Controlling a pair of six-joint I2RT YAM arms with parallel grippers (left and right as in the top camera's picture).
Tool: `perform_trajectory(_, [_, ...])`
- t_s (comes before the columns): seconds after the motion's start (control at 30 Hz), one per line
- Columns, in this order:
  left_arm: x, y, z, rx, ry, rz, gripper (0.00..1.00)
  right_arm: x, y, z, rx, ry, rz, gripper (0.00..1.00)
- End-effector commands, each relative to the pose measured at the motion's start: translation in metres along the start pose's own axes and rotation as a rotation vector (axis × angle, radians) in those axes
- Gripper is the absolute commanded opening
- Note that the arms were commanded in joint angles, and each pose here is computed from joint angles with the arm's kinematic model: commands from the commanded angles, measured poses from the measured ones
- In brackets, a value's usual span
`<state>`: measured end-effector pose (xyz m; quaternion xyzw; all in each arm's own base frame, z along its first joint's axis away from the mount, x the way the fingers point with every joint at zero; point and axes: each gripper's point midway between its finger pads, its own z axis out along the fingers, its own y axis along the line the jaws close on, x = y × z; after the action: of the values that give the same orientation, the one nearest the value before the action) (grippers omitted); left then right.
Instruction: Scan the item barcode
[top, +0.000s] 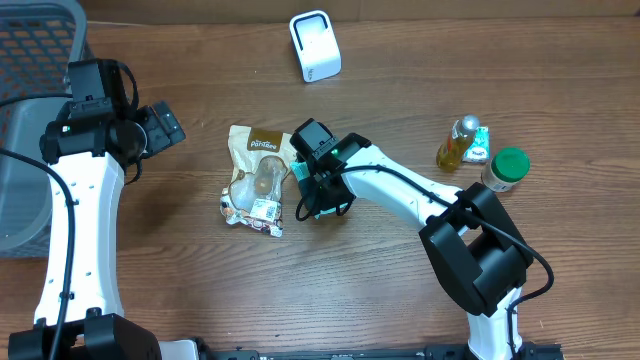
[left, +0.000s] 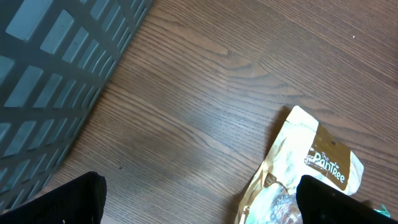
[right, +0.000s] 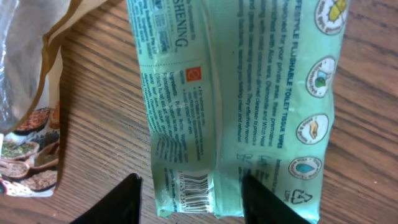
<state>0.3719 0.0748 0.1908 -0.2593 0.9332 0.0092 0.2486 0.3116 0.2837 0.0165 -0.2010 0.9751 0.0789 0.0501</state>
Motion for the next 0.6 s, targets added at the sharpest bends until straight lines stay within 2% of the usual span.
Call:
perform_trajectory(0.0, [-0.004, 0.000, -0.004, 0.003, -0.016, 0.010, 1.00, -0.019, 0.005, -0.029, 0.000, -0.060, -0.005, 0.54])
perform_trajectory(0.1, [-0.004, 0.000, -0.004, 0.003, -0.016, 0.010, 1.00, -0.027, 0.010, -0.048, -0.009, -0.088, -0.008, 0.56])
perform_trajectory(0.17, [-0.004, 0.000, -0.004, 0.002, -0.016, 0.010, 0.99, -0.023, 0.008, -0.048, -0.004, -0.072, -0.007, 0.50])
perform_trajectory(0.27, [-0.004, 0.000, -0.004, 0.003, -0.016, 0.010, 0.99, -0.015, -0.002, -0.043, 0.045, -0.047, -0.003, 0.33])
perform_trajectory(0.4, [-0.004, 0.000, -0.004, 0.003, -0.016, 0.010, 1.00, -0.015, -0.018, -0.041, 0.150, -0.059, -0.067, 0.31])
perform_trajectory(0.57, [-0.004, 0.000, -0.004, 0.003, -0.016, 0.011, 1.00, -0.016, -0.008, -0.040, 0.168, -0.072, -0.182, 0.32])
